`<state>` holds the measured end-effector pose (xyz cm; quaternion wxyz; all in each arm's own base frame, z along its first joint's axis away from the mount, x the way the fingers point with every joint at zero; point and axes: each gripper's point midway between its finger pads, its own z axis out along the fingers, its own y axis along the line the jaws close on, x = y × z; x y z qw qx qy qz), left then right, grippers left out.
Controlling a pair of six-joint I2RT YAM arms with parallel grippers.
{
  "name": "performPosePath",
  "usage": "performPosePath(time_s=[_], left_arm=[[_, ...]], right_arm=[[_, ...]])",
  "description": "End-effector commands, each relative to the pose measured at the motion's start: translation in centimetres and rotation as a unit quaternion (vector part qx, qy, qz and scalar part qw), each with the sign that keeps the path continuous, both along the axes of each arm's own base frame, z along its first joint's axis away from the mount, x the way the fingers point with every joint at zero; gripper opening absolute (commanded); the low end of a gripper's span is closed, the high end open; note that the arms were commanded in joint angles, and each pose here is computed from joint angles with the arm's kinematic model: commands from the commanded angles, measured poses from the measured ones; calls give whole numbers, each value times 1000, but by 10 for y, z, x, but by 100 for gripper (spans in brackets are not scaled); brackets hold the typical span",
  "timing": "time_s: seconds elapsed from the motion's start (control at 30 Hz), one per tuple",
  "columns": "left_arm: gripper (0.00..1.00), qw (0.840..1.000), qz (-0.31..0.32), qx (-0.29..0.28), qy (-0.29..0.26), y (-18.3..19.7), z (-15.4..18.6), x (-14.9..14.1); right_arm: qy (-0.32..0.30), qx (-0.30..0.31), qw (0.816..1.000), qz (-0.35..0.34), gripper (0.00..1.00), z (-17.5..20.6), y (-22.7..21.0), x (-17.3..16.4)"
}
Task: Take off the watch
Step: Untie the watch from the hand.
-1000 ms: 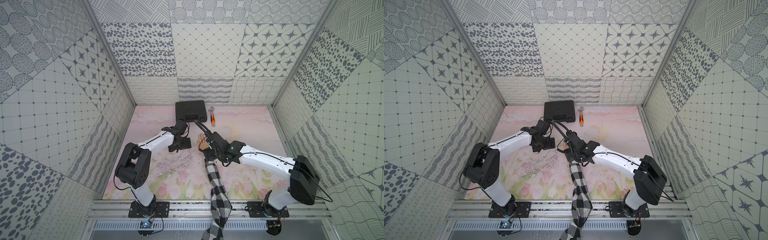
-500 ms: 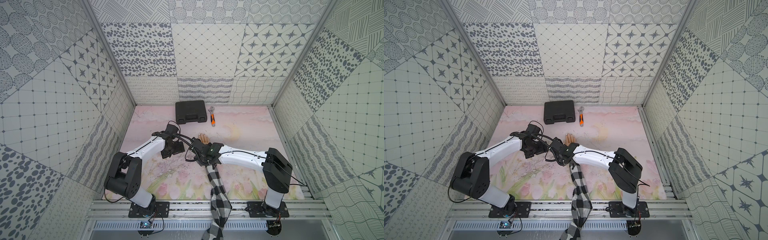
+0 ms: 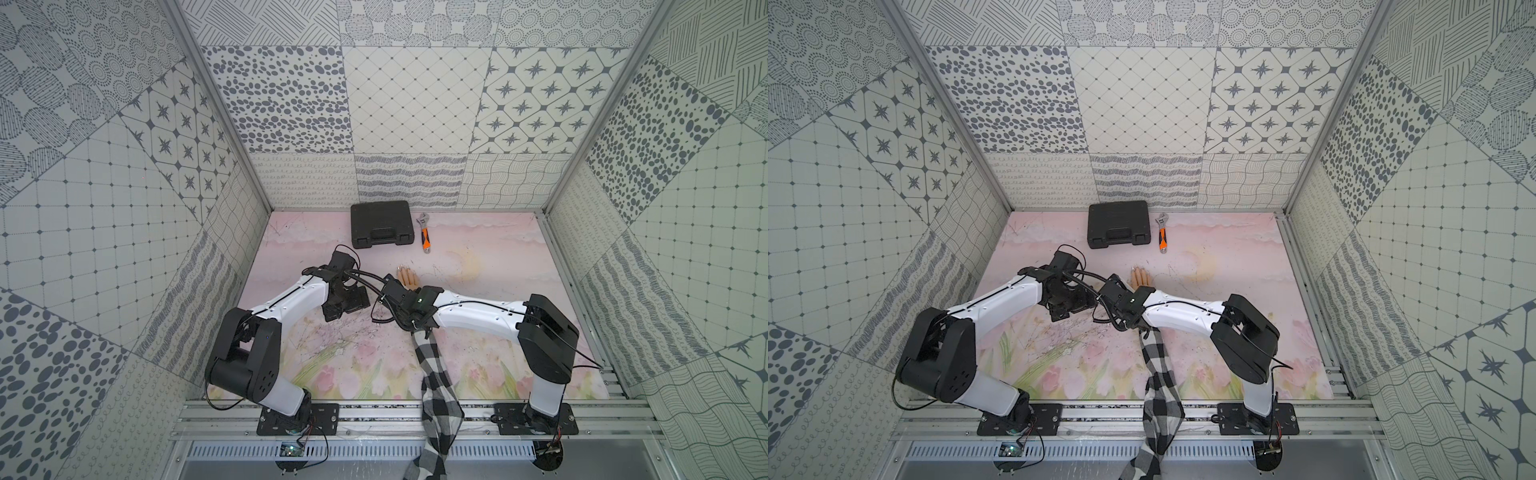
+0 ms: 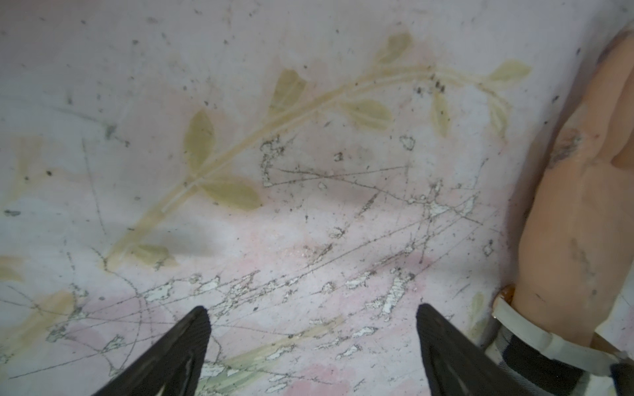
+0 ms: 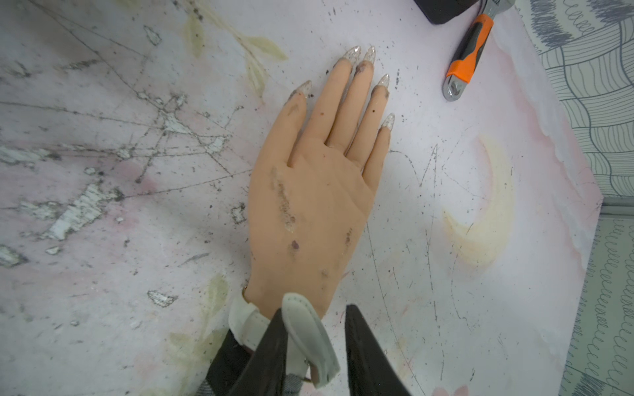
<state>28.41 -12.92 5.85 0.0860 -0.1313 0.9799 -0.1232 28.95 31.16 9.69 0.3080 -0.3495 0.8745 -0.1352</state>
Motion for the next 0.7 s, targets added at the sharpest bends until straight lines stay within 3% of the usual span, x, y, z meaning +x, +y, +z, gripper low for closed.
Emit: performPosePath(time_s=[0.0, 0.13, 0.27, 0.43, 0.67], left_arm=[[95, 998, 5, -56, -1, -17, 5, 0], [95, 995, 5, -104, -8, -39, 8, -1], [95, 987, -1, -158, -25, -68, 13, -1], [96, 977, -5, -210, -45, -103, 17, -2], [96, 966, -14, -252, -49, -140, 19, -2]], right_arm=[[-13, 34, 999, -16, 18, 17, -1, 3], [7, 78, 996, -34, 4, 19, -3, 4], [44, 168, 982, -72, 1, 21, -8, 8], [99, 319, 935, -121, 0, 23, -16, 13], [100, 473, 868, -116, 0, 42, -15, 12]])
